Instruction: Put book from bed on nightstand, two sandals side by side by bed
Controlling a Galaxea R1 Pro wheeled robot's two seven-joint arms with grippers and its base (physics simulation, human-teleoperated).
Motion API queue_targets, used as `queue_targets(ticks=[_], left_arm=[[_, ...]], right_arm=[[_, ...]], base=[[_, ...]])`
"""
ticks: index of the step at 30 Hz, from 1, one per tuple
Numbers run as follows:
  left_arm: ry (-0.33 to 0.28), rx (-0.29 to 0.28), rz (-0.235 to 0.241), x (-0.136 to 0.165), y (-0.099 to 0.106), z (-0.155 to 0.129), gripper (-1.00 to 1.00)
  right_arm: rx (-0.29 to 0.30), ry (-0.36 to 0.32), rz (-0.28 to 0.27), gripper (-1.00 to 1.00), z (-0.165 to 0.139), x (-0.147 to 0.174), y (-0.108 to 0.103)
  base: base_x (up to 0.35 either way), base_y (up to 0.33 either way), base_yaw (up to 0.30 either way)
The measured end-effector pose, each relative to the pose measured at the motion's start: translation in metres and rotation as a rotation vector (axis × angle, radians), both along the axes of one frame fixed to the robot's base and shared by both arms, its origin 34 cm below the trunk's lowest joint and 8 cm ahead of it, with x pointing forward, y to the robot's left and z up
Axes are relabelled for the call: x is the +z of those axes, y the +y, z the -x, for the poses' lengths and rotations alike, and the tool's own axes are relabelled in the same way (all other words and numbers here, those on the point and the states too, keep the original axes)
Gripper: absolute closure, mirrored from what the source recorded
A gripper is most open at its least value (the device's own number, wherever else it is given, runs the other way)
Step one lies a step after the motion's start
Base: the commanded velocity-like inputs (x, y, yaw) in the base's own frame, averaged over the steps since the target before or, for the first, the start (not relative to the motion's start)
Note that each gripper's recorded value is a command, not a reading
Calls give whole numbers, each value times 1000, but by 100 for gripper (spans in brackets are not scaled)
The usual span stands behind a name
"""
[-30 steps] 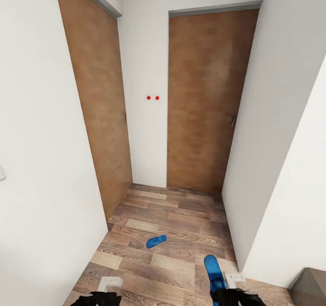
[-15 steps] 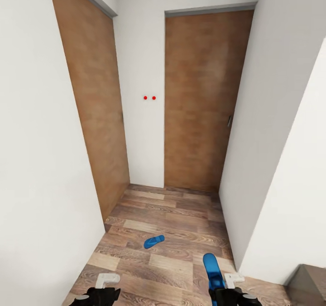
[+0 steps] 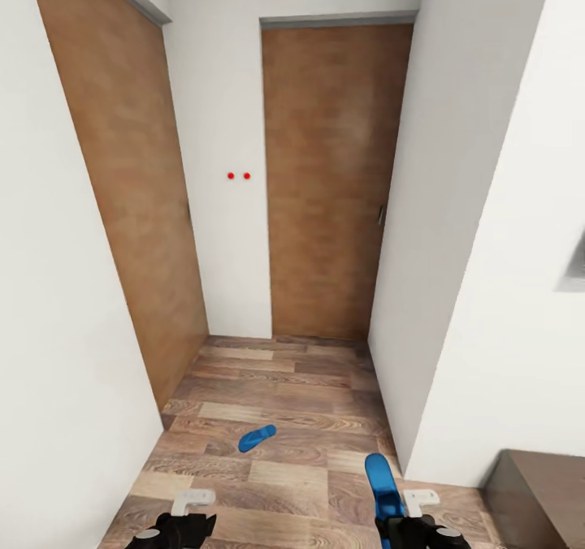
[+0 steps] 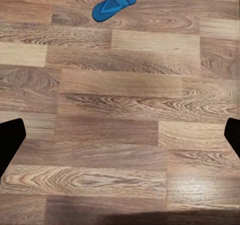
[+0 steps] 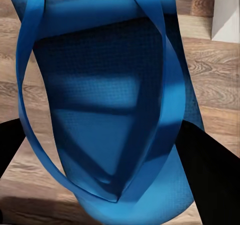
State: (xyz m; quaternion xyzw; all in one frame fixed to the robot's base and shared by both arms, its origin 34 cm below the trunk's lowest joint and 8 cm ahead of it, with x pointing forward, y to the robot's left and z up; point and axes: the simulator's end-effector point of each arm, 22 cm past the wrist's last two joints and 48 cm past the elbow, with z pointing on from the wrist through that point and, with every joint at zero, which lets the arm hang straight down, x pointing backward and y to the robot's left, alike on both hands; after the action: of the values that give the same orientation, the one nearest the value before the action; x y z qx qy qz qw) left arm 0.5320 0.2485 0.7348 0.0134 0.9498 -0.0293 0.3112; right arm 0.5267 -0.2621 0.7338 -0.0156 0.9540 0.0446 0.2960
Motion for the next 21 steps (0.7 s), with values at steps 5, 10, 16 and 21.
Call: queue_targets(ticks=[5,10,16,21], left_arm=[[-4,0,0,1,0,-1,-100],[-7,-1,0,1,0,-1,-100],[-8,-2,0,1,0,-1,-100],[-12,-2,0,2,0,-2,-100]], right_arm=[[1,-1,1,100,0,0,0],[3,-1,1,100,2,-1,1],[4,-1,2,100,2,-1,0],[4,-1,3,100,2,-1,0]], base=[[110,188,-65],[181,285,-14],[274,220,-2],[326,58,0]])
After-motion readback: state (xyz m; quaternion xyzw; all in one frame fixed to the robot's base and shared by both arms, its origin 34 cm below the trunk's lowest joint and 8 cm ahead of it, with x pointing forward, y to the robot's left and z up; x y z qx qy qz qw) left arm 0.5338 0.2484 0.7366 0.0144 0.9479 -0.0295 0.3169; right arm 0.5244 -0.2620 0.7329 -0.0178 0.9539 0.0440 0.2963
